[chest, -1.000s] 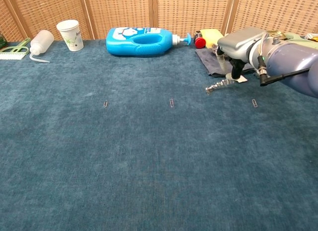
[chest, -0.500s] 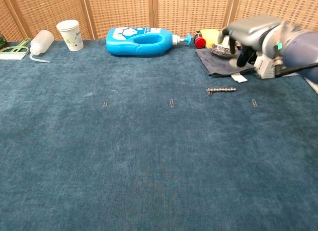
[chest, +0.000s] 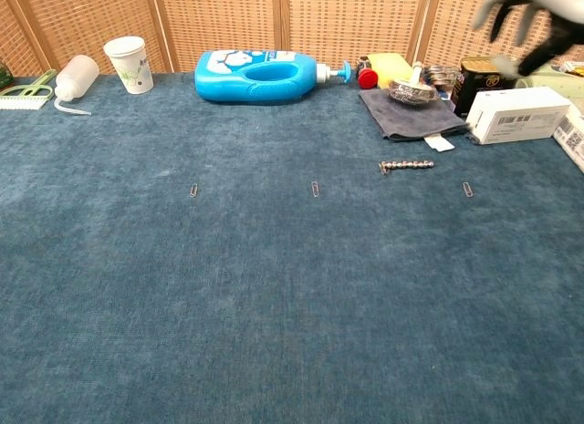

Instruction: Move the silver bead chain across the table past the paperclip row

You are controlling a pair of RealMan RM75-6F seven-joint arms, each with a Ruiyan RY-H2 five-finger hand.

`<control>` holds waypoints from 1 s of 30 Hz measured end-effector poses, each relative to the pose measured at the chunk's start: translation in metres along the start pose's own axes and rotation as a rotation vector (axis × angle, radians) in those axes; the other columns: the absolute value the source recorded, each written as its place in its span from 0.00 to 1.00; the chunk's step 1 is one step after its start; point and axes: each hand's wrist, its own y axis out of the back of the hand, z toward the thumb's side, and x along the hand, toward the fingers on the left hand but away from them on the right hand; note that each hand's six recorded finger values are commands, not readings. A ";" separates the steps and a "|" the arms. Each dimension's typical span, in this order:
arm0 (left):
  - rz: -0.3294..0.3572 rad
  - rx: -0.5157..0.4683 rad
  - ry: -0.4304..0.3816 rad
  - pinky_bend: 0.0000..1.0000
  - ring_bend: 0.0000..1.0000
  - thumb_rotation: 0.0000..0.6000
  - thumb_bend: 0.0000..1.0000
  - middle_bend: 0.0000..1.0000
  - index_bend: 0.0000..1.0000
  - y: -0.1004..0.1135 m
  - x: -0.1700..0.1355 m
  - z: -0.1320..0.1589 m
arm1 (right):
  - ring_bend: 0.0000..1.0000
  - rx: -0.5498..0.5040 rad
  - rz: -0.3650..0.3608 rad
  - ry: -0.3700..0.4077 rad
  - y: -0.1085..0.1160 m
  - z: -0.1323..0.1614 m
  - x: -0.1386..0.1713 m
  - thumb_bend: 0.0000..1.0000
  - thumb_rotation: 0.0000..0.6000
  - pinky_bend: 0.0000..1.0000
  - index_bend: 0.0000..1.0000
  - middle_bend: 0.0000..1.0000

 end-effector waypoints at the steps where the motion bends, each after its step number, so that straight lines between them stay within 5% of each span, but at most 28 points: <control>1: 0.002 0.005 0.002 0.61 0.33 0.97 0.35 0.37 0.30 -0.001 -0.001 -0.002 | 0.41 0.000 -0.005 0.000 0.001 -0.004 0.005 0.45 1.00 0.55 0.33 0.39; 9: 0.013 0.054 0.040 0.58 0.33 0.97 0.35 0.37 0.31 -0.010 -0.015 -0.016 | 0.41 0.032 -0.010 -0.033 -0.005 -0.044 0.055 0.45 1.00 0.54 0.34 0.39; 17: -0.006 0.119 0.084 0.58 0.33 0.97 0.35 0.37 0.32 -0.020 -0.042 -0.022 | 0.41 0.000 0.047 -0.163 -0.027 -0.096 0.122 0.45 1.00 0.54 0.36 0.39; 30: -0.005 0.085 0.093 0.58 0.33 0.97 0.35 0.37 0.32 -0.022 -0.047 -0.011 | 0.40 -0.029 -0.021 -0.211 -0.023 -0.110 0.168 0.45 1.00 0.54 0.36 0.39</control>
